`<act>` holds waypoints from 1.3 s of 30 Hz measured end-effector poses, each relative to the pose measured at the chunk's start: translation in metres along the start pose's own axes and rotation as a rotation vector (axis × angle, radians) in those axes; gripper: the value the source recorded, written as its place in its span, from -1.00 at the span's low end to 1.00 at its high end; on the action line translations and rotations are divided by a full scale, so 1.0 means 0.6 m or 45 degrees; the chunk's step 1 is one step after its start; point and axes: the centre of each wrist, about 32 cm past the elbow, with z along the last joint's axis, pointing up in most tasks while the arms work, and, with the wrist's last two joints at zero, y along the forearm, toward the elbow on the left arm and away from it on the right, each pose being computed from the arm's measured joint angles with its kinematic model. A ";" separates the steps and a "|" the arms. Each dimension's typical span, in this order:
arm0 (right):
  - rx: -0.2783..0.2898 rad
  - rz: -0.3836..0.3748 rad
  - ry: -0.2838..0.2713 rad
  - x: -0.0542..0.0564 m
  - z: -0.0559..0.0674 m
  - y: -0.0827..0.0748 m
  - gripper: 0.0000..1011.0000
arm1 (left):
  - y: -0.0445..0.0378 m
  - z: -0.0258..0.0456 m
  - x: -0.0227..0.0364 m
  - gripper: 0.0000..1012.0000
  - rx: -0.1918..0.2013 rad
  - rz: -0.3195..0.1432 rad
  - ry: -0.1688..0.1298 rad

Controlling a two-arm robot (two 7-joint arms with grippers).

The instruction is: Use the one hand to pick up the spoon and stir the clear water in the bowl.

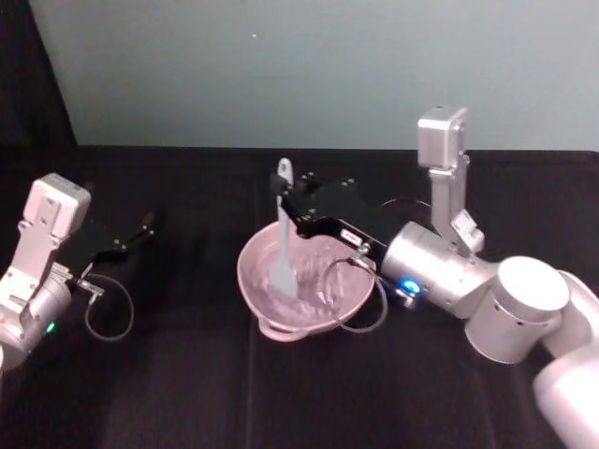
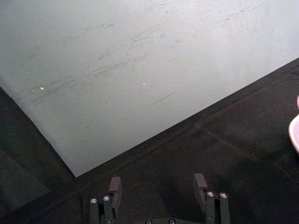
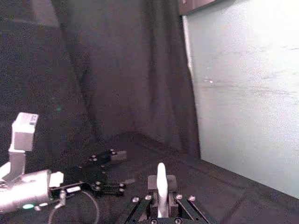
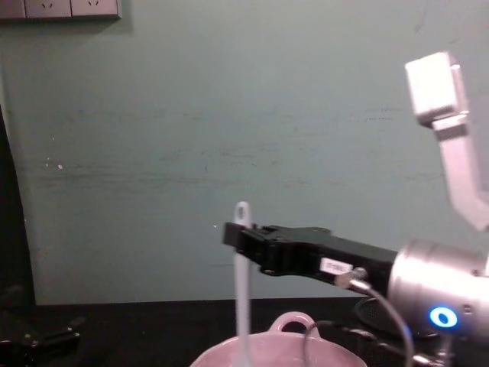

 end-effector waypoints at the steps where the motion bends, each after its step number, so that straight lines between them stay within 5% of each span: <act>1: 0.000 0.005 0.003 -0.001 -0.001 0.004 -0.75 | 0.000 0.000 0.0000 1.00 0.000 0.000 0.000; 11: 0.016 0.020 0.007 0.009 -0.001 0.054 -0.75 | 0.000 0.000 0.0000 1.00 0.000 0.000 0.000; 18: 0.016 -0.044 0.000 0.040 -0.003 0.061 -0.75 | 0.000 0.000 0.0000 1.00 0.000 0.000 0.000; 30: 0.008 -0.190 -0.032 0.083 0.009 -0.003 -0.75 | 0.000 0.000 0.0000 1.00 0.000 0.000 0.000; 39: -0.024 -0.195 -0.035 0.062 0.005 -0.054 -0.75 | 0.000 0.000 0.0000 1.00 0.000 0.000 0.000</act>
